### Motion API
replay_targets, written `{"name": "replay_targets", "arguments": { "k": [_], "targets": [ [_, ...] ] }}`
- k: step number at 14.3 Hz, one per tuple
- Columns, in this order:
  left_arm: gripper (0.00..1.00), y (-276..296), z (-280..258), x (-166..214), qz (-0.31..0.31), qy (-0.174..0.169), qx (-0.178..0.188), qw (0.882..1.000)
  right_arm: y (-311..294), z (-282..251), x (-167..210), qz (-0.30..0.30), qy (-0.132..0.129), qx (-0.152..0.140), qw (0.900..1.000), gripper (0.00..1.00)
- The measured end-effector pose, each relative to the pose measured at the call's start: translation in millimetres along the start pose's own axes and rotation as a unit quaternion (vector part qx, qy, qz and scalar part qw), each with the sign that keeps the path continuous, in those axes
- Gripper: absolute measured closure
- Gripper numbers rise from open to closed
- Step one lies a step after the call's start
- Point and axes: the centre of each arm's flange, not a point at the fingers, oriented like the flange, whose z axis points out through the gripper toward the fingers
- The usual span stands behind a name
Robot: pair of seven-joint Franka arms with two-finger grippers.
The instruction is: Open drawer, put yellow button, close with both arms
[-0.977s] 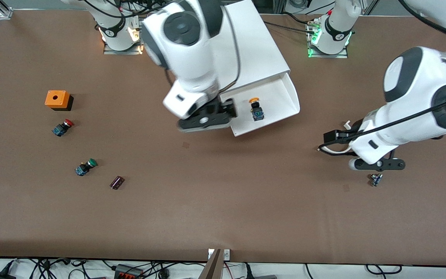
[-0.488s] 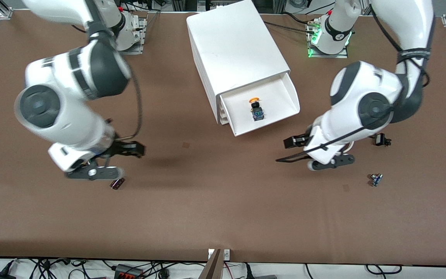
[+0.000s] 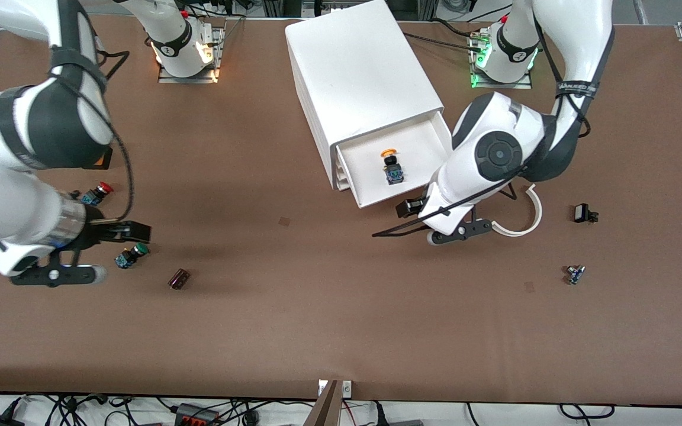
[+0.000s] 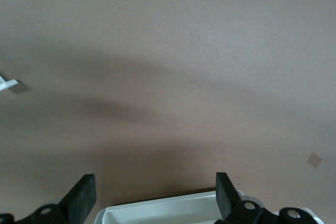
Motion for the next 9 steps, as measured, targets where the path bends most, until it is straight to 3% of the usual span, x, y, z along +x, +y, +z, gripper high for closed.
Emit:
{"name": "replay_targets", "arguments": {
  "k": [5,9],
  "targets": [
    [0.00,4.6,17.6,-30.3,-0.002,-0.006,0.011,1.000,55.1,-19.0,-12.5,0.025,0.002,0.005,1.000,0.00],
    [0.00,10.2,27.4,-67.1,0.009,-0.019,0.022,1.000,94.5,-57.3,-45.0,0.049,0.049,0.014,0.997,0.00]
  ]
}}
